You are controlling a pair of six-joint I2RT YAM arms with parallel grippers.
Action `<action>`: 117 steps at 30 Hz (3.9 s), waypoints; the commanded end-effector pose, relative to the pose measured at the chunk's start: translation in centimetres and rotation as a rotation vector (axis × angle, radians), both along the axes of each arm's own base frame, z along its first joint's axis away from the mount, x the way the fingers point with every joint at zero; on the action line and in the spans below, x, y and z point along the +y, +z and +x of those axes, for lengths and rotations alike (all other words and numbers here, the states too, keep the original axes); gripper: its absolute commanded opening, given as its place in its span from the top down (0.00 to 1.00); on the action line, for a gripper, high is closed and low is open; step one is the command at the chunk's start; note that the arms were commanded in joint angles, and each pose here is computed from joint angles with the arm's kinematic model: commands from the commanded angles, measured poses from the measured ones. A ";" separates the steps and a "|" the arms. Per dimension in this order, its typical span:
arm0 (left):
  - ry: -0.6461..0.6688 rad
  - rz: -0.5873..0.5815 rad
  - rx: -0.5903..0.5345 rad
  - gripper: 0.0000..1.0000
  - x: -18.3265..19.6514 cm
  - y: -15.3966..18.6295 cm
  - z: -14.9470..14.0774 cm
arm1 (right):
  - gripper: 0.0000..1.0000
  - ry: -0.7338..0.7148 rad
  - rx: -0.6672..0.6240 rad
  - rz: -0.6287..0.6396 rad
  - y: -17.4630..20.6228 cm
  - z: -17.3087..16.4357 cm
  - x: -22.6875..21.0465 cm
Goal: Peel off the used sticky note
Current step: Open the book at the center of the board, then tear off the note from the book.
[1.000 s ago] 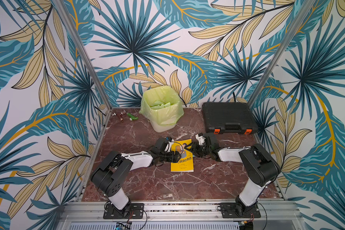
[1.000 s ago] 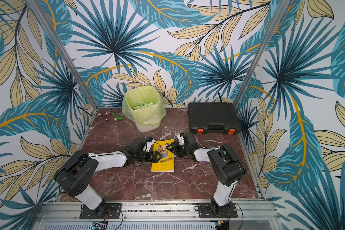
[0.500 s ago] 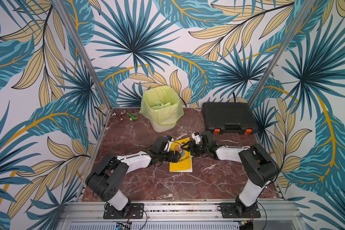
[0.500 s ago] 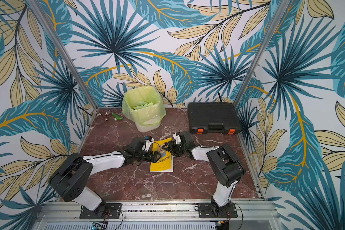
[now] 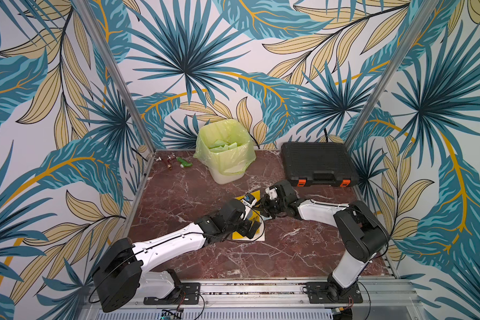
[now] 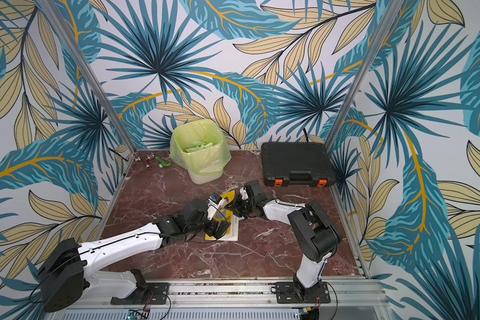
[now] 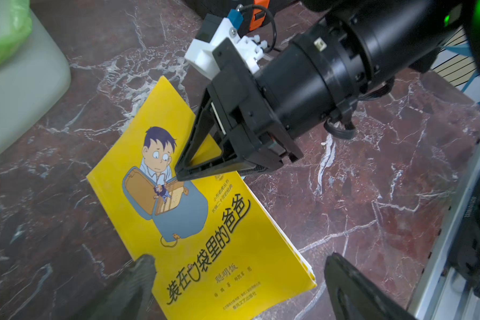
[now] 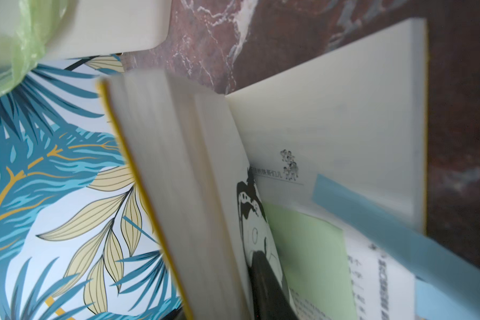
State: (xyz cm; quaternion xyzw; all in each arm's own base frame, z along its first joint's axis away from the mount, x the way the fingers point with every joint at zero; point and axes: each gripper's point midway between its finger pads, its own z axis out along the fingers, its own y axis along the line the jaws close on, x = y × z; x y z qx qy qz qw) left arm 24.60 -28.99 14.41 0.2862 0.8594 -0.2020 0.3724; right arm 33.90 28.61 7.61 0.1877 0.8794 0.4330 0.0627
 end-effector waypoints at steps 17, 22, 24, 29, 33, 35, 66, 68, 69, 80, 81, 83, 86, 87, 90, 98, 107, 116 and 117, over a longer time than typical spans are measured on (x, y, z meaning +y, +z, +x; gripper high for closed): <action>0.212 0.418 -0.192 0.00 1.7 -3.2 -1.6 | 0.82 -0.132 0.247 -0.204 1.1 -2.5 -1.0; 0.225 0.471 -0.206 0.00 1.4 -4.2 -1.6 | 0.81 -0.139 0.257 -0.201 0.9 -2.6 -1.0; 0.228 0.481 -0.201 0.00 1.4 -4.5 -1.7 | 0.81 -0.141 0.256 -0.201 0.9 -2.6 -1.0; 0.237 0.536 -0.200 0.20 1.7 -5.0 -1.5 | 0.80 -0.138 0.256 -0.197 0.8 -2.6 -0.9; 0.230 0.550 -0.203 0.62 1.9 -5.2 -1.6 | 0.76 -0.127 0.242 -0.199 0.9 -2.6 -0.9; 0.222 0.547 -0.202 0.71 1.8 -5.2 -1.6 | 0.68 -0.115 0.224 -0.200 1.2 -2.5 -1.0; 0.265 -0.495 0.240 1.00 3.7 -3.9 1.1 | 0.39 0.208 -0.270 -0.369 -0.6 0.0 -5.3; 0.268 -0.492 0.244 1.00 3.8 -4.0 1.2 | 0.40 0.199 -0.278 -0.357 -0.6 0.8 -4.9; 0.268 -0.490 0.244 1.00 3.9 -4.1 1.2 | 0.41 0.197 -0.278 -0.357 -0.7 1.0 -4.8; 0.266 -0.490 0.253 1.00 3.9 -4.2 1.3 | 0.70 0.169 -0.254 -0.338 -1.5 1.9 -4.3; 0.265 -0.488 0.253 1.00 3.8 -4.2 1.4 | 0.72 0.167 -0.253 -0.354 -1.5 1.9 -4.5; 0.259 -0.486 0.256 1.00 3.6 -4.3 1.5 | 0.79 0.163 -0.250 -0.387 -1.5 1.8 -5.1; 0.254 -0.483 0.265 1.00 3.3 -4.5 1.7 | 0.91 0.168 -0.241 -0.424 -1.4 1.4 -5.7; 0.249 -0.482 0.268 1.00 3.1 -4.6 1.7 | 0.95 0.175 -0.229 -0.438 -1.5 1.2 -5.9; 0.243 -0.477 0.275 1.00 2.8 -4.8 2.0 | 1.00 0.209 -0.236 -0.499 -1.0 0.8 -6.2; 0.230 -0.477 0.300 1.00 1.6 -5.3 2.8 | 1.00 0.378 -0.271 -0.631 -0.1 -1.1 -5.0; 0.227 -0.475 0.320 1.00 0.9 -5.7 3.4 | 1.00 0.408 -0.363 -0.676 2.9 -0.2 -4.9; 0.242 -0.470 0.317 1.00 1.1 -5.8 3.5 | 1.00 0.484 -0.245 -0.674 -0.5 -2.0 -4.1; 0.243 -0.470 0.317 1.00 1.1 -5.8 3.5 | 1.00 0.486 -0.231 -0.665 -0.9 -2.4 -4.0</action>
